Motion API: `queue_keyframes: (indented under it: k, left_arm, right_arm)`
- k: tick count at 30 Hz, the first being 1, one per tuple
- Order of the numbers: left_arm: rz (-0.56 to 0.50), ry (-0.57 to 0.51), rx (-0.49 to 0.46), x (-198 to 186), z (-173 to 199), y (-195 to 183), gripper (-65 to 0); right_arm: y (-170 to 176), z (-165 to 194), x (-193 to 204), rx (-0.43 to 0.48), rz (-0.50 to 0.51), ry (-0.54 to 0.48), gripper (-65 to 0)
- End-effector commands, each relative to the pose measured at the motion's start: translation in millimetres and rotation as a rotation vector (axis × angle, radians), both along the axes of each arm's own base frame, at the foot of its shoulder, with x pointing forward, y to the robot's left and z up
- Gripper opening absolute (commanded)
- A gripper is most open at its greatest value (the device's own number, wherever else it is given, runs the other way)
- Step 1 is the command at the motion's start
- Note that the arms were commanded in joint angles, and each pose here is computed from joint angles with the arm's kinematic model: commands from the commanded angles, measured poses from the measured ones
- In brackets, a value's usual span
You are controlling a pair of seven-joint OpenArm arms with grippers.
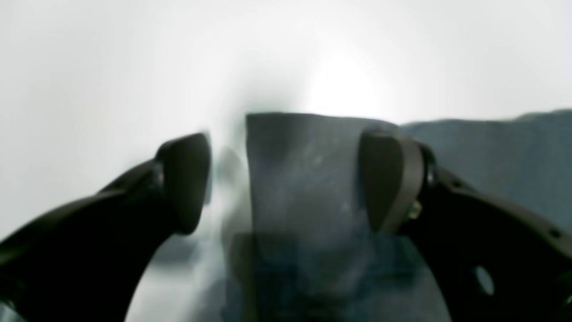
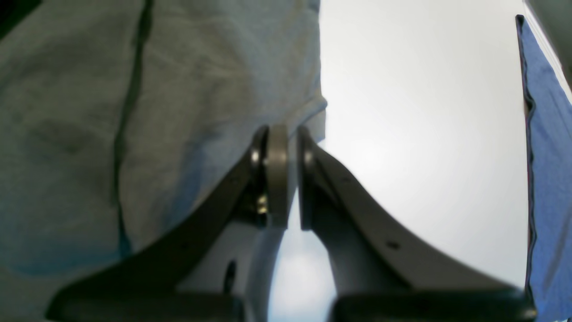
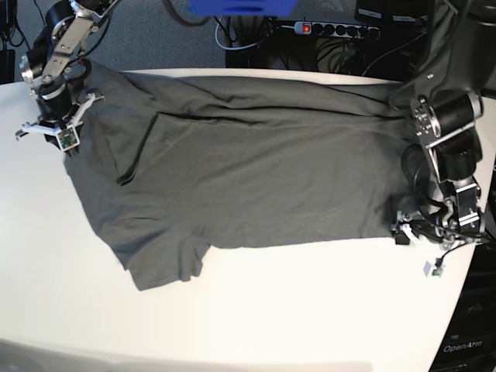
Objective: Fold the T-shirt properly
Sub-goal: 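Release the shirt and move the right gripper toward the sleeve corner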
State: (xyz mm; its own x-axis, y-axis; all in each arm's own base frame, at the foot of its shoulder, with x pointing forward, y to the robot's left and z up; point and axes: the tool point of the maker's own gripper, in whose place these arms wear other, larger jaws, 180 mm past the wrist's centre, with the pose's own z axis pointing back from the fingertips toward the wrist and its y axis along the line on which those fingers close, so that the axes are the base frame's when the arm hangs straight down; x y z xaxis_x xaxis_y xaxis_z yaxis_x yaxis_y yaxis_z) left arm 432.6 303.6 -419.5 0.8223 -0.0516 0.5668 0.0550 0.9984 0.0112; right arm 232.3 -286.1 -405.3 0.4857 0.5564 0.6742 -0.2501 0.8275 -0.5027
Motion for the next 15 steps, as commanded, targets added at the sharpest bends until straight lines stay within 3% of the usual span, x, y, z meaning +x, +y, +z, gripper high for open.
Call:
queue_keyframes:
  k: [1, 15]
  left_arm:
    - [0.015, -0.068, 0.013, 17.9, 24.3, 10.3, -13.5]
    - [0.021, -0.012, -0.030, 5.7, 2.8, 2.8, -13.5]
  right_arm:
    - [-5.0, 16.1, 8.0, -0.018, 0.007, -0.057, -61.5]
    - [-5.0, 16.1, 8.0, -0.018, 0.007, -0.057, -61.5]
